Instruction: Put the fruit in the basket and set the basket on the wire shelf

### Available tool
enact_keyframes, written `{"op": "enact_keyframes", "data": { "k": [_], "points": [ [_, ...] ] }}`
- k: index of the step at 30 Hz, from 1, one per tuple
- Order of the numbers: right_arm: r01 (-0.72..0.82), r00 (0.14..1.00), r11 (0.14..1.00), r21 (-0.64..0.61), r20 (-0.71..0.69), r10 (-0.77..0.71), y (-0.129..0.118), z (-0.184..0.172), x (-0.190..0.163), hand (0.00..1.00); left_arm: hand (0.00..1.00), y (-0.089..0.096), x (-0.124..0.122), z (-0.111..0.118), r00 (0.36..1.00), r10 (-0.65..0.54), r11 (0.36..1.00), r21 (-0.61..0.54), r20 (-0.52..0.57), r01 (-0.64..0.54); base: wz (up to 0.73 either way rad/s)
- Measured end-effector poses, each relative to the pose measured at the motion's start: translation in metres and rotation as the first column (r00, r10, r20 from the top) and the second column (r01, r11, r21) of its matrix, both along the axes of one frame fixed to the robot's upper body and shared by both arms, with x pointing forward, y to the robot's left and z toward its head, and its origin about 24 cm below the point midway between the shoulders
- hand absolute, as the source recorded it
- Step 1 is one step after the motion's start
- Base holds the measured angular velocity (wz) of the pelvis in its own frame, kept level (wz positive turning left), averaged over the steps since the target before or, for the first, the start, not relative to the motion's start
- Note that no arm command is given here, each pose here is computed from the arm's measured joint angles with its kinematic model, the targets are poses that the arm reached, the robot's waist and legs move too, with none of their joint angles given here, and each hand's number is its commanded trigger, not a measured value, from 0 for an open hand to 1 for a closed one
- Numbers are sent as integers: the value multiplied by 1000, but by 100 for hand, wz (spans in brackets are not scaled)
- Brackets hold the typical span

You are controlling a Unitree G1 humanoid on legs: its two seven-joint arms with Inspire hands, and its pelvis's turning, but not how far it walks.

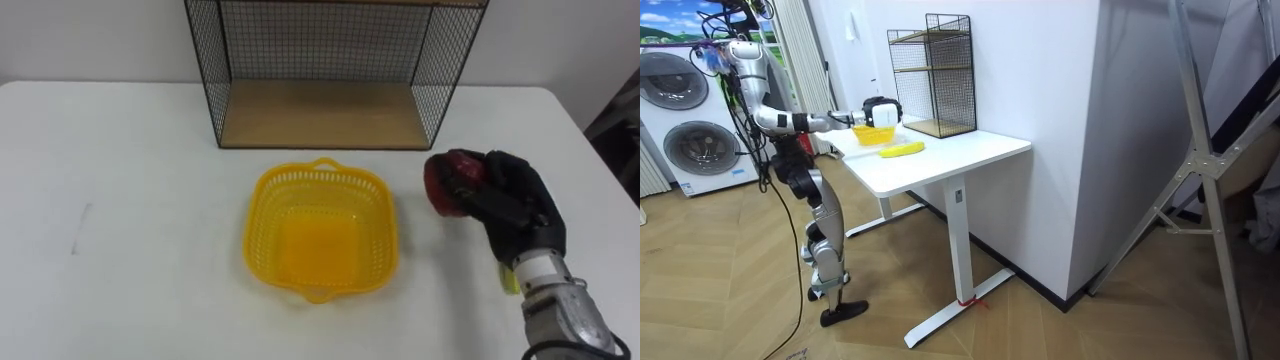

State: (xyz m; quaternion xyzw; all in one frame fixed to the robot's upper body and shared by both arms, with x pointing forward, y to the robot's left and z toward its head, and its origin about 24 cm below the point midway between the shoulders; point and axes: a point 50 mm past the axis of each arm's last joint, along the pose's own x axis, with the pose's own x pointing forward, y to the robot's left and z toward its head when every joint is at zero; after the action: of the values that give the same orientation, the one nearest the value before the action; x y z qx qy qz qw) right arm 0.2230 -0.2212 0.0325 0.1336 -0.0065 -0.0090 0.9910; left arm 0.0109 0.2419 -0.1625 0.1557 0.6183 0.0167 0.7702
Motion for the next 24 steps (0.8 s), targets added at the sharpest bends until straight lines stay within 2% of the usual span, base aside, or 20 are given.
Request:
{"op": "enact_keyframes", "data": {
  "k": [2,8,13,19,24],
  "points": [
    [-21,999,1000,-13,35,21,3,8,1,100,0,-3,5,0,1000,-2,1000,-6,17,2,0],
    [-94,984,959,-269,120,130,21,35,6,100,0,-4,14,0,998,-51,999,-6,28,51,0],
    [-154,965,826,-543,97,243,41,40,9,100,0,1,24,2,994,-98,995,12,42,97,-9],
    [-200,937,710,-675,79,339,63,42,13,100,0,5,34,4,989,-138,990,28,58,137,3],
    [-212,924,635,-742,59,378,69,43,15,100,0,4,38,5,985,-162,987,29,61,160,7]
  ]
}}
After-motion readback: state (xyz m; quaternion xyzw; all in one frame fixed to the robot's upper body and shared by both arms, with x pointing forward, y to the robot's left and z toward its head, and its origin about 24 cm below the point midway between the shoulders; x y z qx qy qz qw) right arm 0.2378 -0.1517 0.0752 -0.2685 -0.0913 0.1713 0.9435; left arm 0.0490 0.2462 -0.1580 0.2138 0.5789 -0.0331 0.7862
